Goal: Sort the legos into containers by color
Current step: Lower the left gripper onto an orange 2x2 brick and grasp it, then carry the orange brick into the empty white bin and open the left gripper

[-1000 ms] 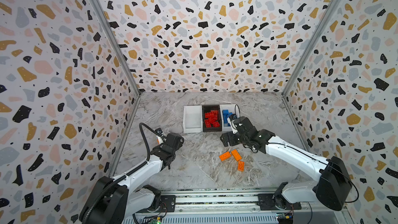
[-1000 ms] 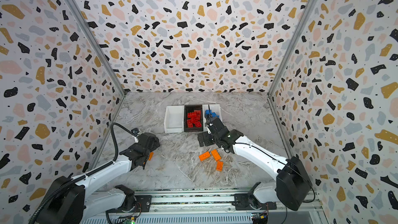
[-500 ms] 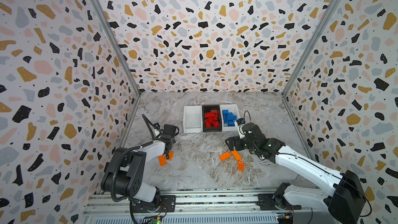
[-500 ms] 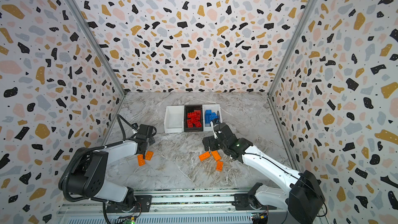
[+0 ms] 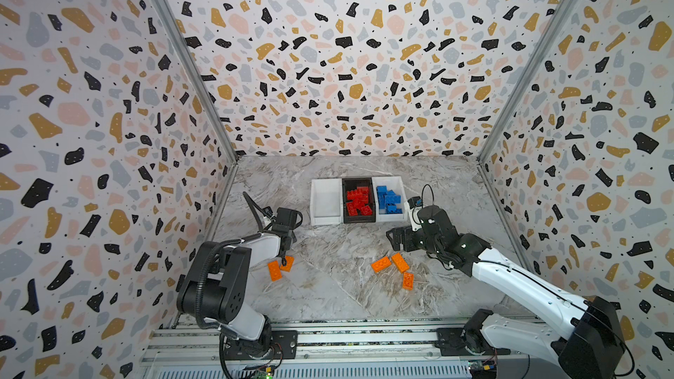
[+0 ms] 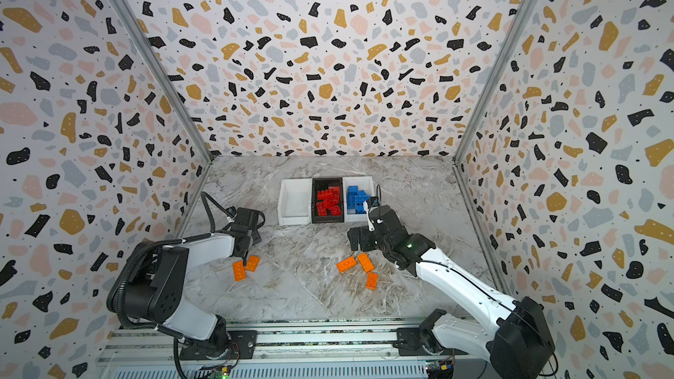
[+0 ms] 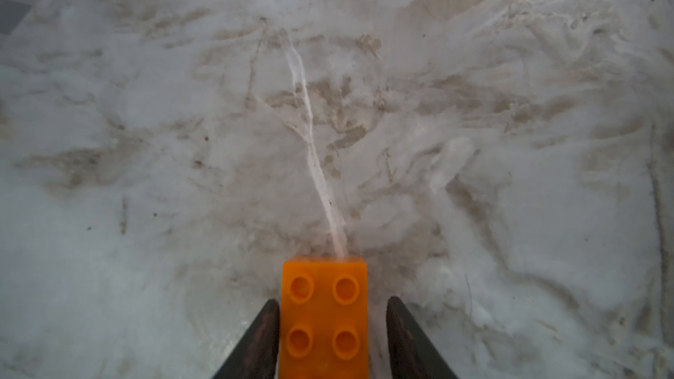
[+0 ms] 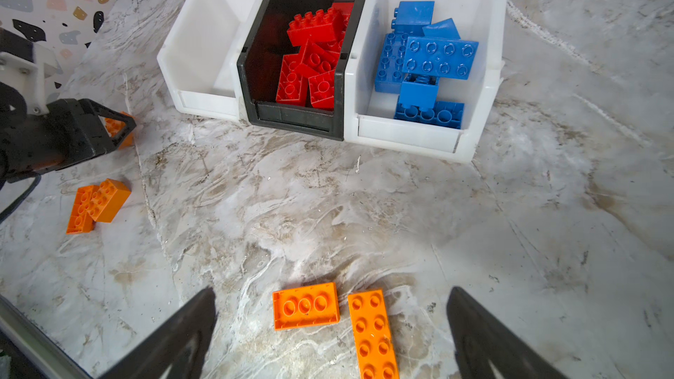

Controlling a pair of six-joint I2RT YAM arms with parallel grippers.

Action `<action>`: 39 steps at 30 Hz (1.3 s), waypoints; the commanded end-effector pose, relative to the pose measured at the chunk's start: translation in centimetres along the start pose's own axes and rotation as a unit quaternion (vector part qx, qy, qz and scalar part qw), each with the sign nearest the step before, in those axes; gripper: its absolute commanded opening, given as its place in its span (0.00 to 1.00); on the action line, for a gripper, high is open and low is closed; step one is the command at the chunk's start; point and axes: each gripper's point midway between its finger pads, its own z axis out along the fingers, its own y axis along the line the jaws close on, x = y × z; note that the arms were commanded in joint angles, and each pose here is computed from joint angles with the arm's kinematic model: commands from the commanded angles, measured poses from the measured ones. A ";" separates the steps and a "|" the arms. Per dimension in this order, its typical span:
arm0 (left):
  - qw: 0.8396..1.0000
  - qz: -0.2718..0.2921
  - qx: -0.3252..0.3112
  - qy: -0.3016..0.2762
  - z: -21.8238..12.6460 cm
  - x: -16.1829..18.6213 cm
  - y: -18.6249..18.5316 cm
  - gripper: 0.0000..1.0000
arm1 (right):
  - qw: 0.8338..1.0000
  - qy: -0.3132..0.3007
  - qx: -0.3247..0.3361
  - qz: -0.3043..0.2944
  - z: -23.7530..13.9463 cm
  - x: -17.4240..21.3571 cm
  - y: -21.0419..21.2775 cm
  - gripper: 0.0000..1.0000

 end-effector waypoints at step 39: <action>0.975 0.160 0.141 -0.064 -7.4 -8.0 -21.4 0.67 | 0.999 -0.030 -0.015 0.032 -4.8 0.4 0.6 0.99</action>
